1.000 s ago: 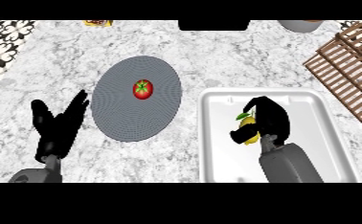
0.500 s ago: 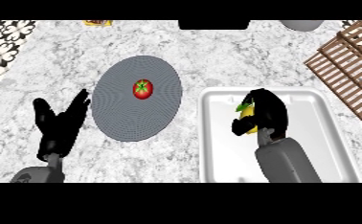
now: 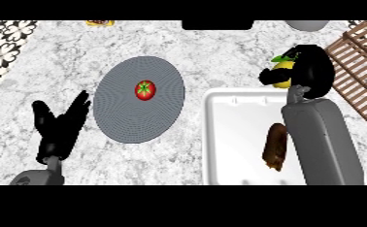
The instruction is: Pick the lemon from the tray and place it in the tiered shelf
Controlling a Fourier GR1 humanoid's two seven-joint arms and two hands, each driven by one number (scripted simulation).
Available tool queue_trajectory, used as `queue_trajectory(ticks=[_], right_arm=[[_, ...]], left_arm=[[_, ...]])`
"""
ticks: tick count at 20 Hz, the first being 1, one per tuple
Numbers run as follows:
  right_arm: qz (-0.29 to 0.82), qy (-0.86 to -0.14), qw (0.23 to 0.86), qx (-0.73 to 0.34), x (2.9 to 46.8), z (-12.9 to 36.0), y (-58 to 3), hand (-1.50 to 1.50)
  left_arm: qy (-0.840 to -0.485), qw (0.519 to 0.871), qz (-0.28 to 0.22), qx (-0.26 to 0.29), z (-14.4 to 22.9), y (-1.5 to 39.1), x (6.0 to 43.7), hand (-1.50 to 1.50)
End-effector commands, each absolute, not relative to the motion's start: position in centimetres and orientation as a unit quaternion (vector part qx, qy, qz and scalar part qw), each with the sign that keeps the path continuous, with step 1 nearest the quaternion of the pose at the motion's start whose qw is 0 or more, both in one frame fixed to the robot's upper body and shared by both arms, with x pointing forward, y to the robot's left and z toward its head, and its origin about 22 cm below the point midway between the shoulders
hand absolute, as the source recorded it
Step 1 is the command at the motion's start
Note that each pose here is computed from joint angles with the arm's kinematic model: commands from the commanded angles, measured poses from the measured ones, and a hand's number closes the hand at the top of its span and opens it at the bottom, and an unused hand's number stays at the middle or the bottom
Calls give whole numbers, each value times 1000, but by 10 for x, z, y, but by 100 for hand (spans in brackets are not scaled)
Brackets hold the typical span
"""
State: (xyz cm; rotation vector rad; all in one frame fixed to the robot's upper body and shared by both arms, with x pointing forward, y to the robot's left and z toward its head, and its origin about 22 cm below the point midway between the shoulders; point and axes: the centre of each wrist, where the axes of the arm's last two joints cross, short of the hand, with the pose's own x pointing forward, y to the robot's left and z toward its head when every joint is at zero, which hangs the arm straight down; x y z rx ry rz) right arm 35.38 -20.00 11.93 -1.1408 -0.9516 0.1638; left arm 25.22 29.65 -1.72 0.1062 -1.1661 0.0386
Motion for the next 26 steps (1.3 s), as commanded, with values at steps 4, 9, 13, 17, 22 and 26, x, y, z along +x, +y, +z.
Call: queue_trajectory(ticks=[4,9,13,17,22,26], right_arm=[[-31,-436,657,-614,351,217,-188,150],[-59,-416,638,-645,340,273,-182,150],[-73,-406,624,-664,333,312,-206,150],[-97,-405,619,-666,326,334,-248,150],[-121,-405,601,-678,312,390,-285,150],[-131,-397,601,-681,315,398,-314,150]], left_arm=[[-522,852,19,41,-33,291,243,0],[-524,850,25,36,-16,302,253,0],[-519,854,28,43,-19,307,251,0],[-520,853,35,41,-39,310,238,0],[-525,849,23,51,-35,298,238,0],[-528,848,13,32,-29,301,237,0]])
